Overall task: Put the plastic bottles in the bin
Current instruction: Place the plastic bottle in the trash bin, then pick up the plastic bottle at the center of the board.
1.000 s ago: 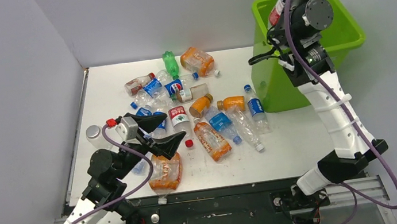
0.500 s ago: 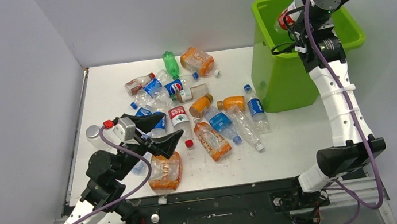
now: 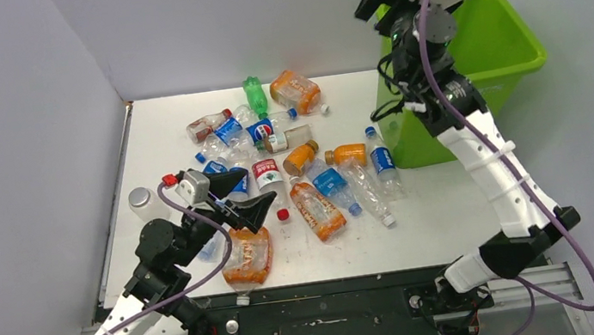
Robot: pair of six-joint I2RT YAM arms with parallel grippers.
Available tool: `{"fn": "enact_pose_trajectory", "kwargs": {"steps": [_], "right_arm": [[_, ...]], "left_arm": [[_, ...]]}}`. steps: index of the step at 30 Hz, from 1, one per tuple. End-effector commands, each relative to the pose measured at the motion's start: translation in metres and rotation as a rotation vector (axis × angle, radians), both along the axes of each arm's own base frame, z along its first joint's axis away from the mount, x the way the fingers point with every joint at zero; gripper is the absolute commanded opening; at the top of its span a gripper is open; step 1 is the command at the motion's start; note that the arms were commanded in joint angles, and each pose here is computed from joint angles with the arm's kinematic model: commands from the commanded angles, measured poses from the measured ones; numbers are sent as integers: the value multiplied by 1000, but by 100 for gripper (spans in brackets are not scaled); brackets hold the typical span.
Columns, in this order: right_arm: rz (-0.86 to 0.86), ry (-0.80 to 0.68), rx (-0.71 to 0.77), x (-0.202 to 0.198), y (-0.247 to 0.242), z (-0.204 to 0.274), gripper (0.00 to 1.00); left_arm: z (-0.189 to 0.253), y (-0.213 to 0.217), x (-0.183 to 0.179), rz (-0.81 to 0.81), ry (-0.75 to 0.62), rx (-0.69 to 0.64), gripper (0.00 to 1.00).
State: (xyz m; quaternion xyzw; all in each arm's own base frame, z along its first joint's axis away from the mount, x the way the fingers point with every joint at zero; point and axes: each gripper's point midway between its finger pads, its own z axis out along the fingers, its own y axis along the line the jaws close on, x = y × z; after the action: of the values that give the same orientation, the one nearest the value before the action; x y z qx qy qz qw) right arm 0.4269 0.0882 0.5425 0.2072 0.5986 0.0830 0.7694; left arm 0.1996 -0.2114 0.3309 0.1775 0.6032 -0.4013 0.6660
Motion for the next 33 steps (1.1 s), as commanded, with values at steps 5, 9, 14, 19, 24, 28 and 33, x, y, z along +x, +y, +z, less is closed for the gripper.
{"fn": "enact_pose_trajectory", "kwargs": {"steps": [5, 9, 14, 19, 24, 28, 33], "right_arm": [[432, -13, -22, -113, 111, -19, 88], [590, 111, -37, -143, 137, -107, 88], [701, 286, -55, -172, 145, -210, 87], [711, 420, -79, -189, 137, -288, 87], [693, 454, -68, -197, 126, -317, 87], [711, 466, -53, -202, 126, -328, 87], [727, 447, -41, -205, 125, -336, 88]], "left_arm": [[-6, 5, 24, 101, 77, 55, 96], [-20, 3, 40, 153, 159, 121, 96], [-46, 23, 63, 319, 285, 182, 96], [-55, 45, 79, 455, 362, 183, 96], [-71, 78, 91, 647, 418, 236, 96], [-82, 146, 102, 967, 500, 366, 96], [-75, 198, 105, 1105, 617, 367, 96]]}}
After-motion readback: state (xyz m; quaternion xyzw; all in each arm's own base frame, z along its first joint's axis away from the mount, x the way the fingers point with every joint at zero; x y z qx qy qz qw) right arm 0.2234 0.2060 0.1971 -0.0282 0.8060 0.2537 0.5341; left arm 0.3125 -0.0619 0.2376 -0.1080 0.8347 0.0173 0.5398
